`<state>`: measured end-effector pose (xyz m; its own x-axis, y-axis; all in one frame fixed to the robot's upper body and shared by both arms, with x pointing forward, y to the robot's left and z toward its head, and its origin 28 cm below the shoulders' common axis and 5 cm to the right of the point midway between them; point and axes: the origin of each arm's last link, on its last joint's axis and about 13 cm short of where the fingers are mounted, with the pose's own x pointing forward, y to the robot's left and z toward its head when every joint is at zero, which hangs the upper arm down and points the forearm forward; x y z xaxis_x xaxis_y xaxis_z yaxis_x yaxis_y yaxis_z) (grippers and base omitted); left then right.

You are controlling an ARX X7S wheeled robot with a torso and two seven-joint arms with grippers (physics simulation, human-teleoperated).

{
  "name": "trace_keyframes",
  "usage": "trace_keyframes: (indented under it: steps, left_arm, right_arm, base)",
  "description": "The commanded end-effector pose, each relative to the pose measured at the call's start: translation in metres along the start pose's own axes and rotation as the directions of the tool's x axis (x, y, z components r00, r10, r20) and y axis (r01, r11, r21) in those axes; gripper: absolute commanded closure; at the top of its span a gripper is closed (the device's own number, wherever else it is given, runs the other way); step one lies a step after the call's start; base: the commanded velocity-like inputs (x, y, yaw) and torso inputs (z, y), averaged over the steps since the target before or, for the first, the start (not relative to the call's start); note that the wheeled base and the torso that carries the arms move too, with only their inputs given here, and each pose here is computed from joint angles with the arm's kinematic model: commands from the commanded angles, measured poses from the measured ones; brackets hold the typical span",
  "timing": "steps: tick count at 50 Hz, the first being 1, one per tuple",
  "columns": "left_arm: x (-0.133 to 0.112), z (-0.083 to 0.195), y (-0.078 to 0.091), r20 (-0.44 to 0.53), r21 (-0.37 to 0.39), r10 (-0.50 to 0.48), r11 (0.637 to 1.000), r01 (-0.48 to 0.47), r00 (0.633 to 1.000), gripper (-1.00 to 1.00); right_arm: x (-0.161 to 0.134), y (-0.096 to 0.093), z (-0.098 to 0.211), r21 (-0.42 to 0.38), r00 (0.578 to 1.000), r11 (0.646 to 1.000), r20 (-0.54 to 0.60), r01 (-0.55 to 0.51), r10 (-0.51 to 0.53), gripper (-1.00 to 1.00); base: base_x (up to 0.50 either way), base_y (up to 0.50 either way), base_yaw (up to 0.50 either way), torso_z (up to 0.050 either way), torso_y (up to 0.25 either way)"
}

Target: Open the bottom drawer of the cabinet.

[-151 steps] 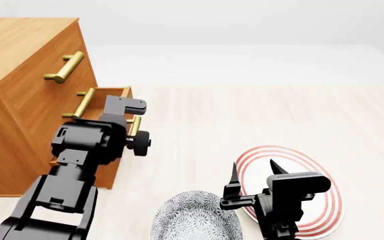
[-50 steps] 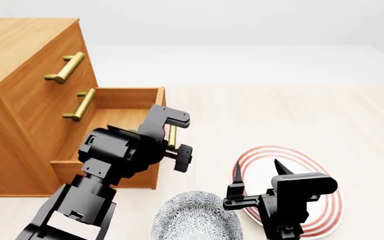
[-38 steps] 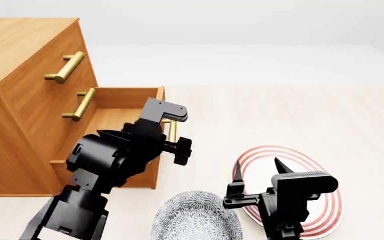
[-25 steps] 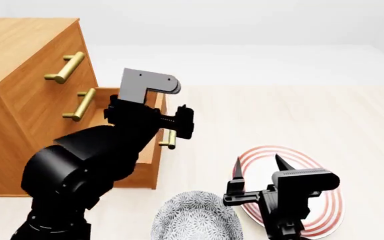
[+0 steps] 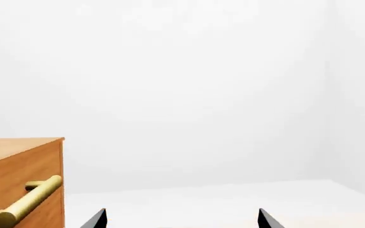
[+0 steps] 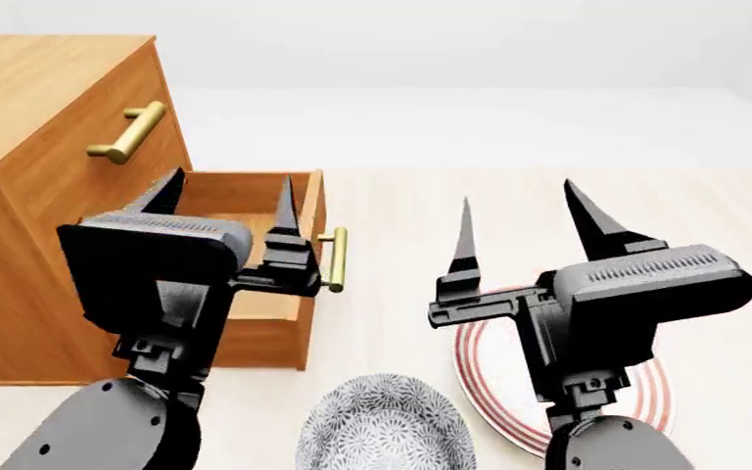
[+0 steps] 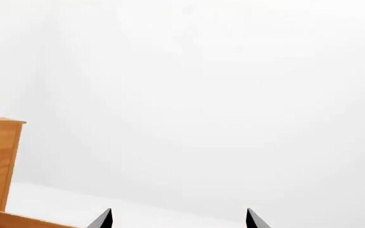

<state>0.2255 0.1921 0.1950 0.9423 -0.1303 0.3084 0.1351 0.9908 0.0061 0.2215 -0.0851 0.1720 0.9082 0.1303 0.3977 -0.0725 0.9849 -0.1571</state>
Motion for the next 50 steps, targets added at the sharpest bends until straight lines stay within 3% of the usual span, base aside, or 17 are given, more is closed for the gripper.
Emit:
trace_keyframes:
  steps: [1, 17, 50]
  left_arm:
    - [-0.004, 0.032, -0.002, 0.206, 0.058, 0.026, 0.998, -0.039, 0.978, -1.00]
    - [0.010, 0.094, -0.003, 0.378, 0.083, 0.009, 0.996, -0.043, 0.926, -1.00]
    - [-0.009, 0.091, -0.004, 0.423, 0.062, -0.009, 0.998, -0.019, 0.906, -1.00]
  right_arm:
    - [0.010, -0.002, 0.052, -0.059, 0.980, 0.998, 0.197, -0.011, 0.023, -1.00]
    - [0.026, -0.010, 0.125, -0.123, 0.926, 0.992, 0.376, 0.004, 0.043, -1.00]
    - [0.027, -0.008, 0.148, -0.093, 0.885, 0.996, 0.464, 0.005, 0.039, -1.00]
  base:
    - [0.00, 0.00, 0.00, 0.000, 0.000]
    - [0.00, 0.00, 0.00, 0.000, 0.000]
    - [0.00, 0.00, 0.00, 0.000, 0.000]
